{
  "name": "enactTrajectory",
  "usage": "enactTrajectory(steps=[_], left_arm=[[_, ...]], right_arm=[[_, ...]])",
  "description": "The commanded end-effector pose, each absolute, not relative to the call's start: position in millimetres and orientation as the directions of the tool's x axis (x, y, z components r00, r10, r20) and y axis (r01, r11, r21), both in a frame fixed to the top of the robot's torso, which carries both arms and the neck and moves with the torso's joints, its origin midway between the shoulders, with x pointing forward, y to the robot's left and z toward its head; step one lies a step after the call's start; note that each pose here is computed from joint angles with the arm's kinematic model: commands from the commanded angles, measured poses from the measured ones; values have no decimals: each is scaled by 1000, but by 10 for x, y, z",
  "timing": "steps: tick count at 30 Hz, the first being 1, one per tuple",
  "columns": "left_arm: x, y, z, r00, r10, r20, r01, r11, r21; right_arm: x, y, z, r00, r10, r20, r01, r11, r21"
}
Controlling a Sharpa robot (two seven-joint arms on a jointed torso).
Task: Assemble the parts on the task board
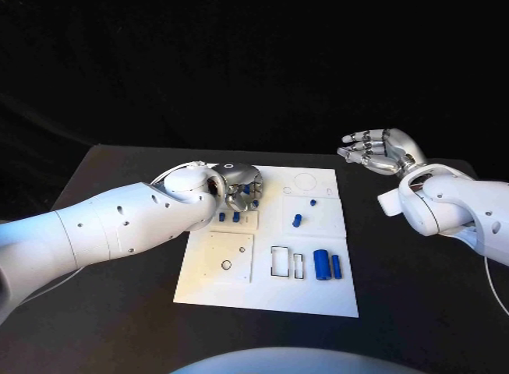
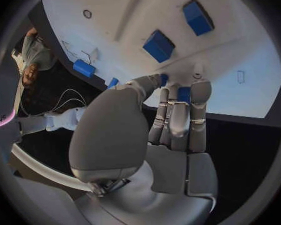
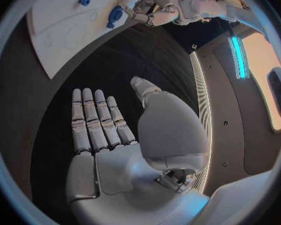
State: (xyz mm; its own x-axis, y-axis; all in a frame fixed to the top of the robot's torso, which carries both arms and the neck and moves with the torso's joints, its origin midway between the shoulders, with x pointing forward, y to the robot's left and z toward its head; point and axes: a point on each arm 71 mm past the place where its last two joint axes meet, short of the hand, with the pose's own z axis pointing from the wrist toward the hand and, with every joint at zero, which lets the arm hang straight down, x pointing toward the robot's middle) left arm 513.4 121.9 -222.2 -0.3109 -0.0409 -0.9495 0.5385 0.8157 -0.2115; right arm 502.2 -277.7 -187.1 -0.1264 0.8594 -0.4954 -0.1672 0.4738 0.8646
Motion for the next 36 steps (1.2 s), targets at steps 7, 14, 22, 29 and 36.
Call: enactTrajectory(steps=[7,14,22,29,36], left_arm=[[5108,1162,-2265,-337,-3,-941,548,813,-199],[5102,1145,-2287,-346,-1,-938,551,810,-203],[5107,1141,-2306,-354,4,-935,546,813,-203],[5120,1153,-2297,-336,-13,-942,541,816,-204],[5112,1165,-2254,-308,-48,-950,548,808,-218]], right_arm=[[5018,-2746,-1868,-144,855,-498,-185,471,863],[5020,-2740,-1870,-146,855,-497,-186,470,863],[5020,-2740,-1870,-146,855,-497,-186,470,863],[5022,-2737,-1870,-146,855,-497,-187,470,863],[5024,-2737,-1873,-146,855,-498,-187,470,863]])
